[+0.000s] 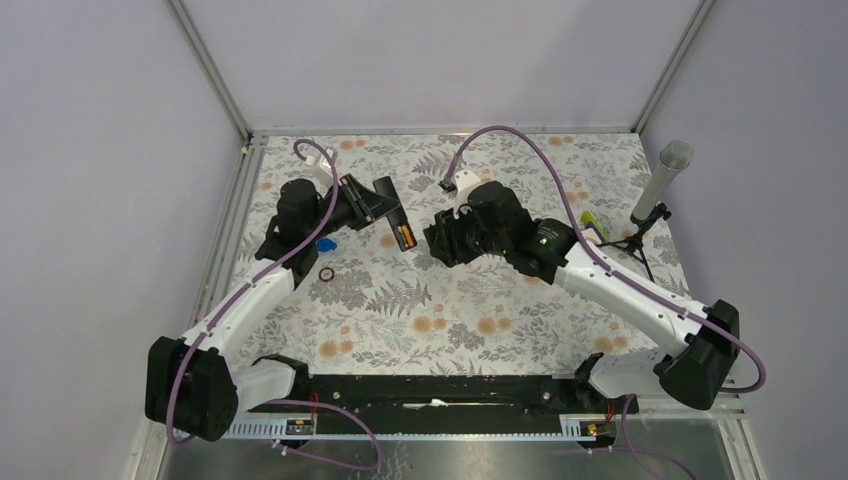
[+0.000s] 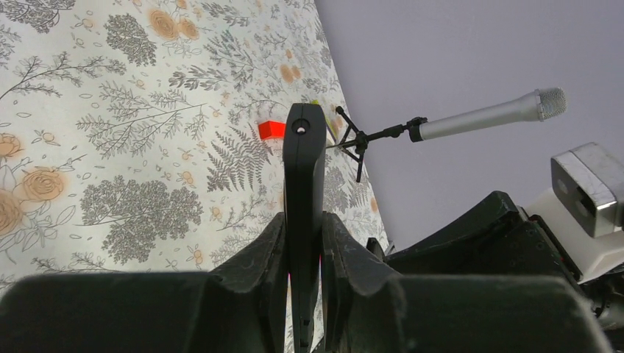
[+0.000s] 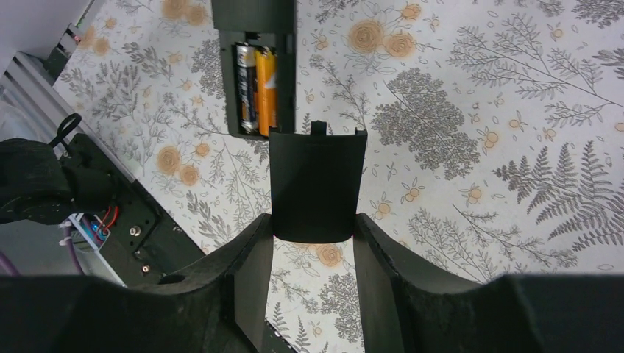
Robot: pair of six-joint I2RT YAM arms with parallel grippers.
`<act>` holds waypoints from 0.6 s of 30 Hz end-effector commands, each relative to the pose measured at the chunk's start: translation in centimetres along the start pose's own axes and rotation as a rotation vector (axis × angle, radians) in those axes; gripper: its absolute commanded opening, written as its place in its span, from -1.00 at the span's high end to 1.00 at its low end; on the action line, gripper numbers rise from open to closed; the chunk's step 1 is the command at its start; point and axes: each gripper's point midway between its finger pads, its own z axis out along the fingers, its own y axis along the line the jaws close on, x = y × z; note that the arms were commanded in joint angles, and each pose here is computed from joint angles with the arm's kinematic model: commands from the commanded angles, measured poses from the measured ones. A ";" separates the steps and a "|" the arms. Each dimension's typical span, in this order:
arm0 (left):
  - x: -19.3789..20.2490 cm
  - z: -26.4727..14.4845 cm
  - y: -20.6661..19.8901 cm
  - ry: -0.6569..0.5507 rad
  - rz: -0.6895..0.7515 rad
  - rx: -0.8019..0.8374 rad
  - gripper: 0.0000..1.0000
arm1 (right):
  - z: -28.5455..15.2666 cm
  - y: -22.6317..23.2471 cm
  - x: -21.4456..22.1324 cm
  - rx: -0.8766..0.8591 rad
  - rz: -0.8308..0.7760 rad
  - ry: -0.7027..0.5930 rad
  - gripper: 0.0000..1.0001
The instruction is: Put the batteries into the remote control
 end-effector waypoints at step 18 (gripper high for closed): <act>-0.3 1.3 -2.8 -0.144 0.029 0.056 1.00 | 2.2 2.3 -2.7 -0.063 -0.004 -0.024 0.48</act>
